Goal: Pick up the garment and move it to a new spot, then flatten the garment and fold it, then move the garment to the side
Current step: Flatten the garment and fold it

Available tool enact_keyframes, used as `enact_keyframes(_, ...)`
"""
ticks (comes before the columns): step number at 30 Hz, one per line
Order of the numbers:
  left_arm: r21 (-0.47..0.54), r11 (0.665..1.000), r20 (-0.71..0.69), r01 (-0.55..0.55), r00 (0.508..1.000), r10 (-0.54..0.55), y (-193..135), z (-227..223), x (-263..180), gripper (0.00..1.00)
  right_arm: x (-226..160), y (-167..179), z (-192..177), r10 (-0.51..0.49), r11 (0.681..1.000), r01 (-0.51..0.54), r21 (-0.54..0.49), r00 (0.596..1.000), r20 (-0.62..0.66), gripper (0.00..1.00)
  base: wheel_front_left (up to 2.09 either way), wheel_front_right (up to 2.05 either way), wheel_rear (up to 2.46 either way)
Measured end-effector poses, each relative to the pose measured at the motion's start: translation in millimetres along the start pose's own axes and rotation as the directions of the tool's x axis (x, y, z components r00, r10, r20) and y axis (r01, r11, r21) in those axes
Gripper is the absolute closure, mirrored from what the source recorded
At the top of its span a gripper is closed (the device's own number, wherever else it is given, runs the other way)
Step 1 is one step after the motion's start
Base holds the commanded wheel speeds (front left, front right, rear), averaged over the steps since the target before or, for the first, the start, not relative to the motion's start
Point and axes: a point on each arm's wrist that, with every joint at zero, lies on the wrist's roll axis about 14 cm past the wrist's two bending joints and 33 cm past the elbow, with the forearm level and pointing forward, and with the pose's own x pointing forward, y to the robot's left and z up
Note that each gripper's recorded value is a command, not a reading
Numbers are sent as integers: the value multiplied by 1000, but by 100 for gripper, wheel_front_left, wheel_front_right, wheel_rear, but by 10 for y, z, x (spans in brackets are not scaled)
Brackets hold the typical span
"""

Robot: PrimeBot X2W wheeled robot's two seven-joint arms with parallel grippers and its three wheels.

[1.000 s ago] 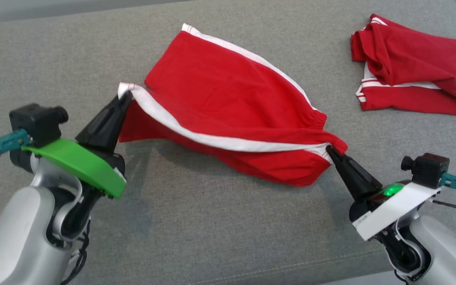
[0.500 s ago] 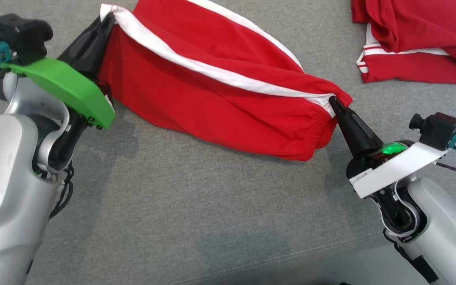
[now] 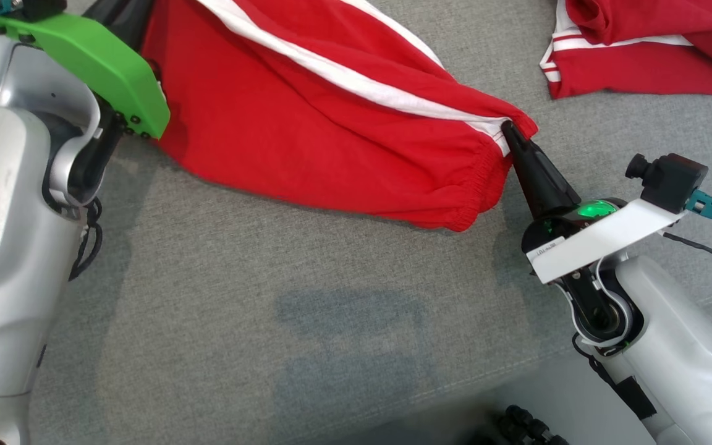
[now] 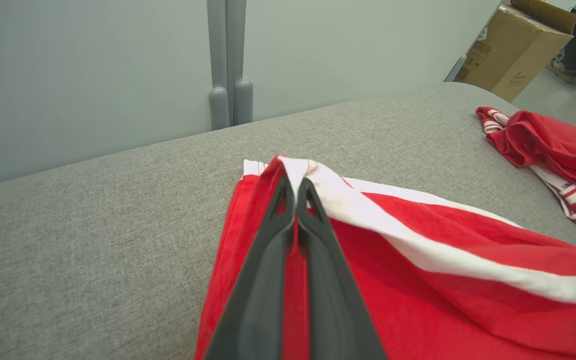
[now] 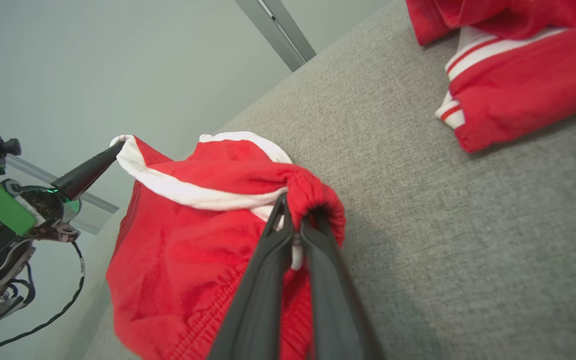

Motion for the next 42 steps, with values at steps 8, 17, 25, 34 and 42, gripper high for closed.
enact_keyframes(8,-6,1000,-33,-18,999,17,109,-129,240,100,26,-75,-21,-36,999,36,12,999,11,100,0,0,0)
enact_keyframes(17,-41,998,-65,-48,997,45,197,-287,395,0,55,-87,3,-53,999,52,9,998,30,93,0,0,0)
enact_keyframes(25,-50,997,-25,-55,998,53,176,-213,434,0,56,-120,65,-65,998,65,-4,997,50,0,0,0,0)
enact_keyframes(34,-46,998,31,-49,998,51,96,-61,335,0,56,-90,172,-55,998,57,-25,996,75,0,0,0,0)
enact_keyframes(42,-49,992,-7,-119,993,119,278,-88,136,0,-1,-6,90,-28,999,29,-44,999,39,0,0,0,0)
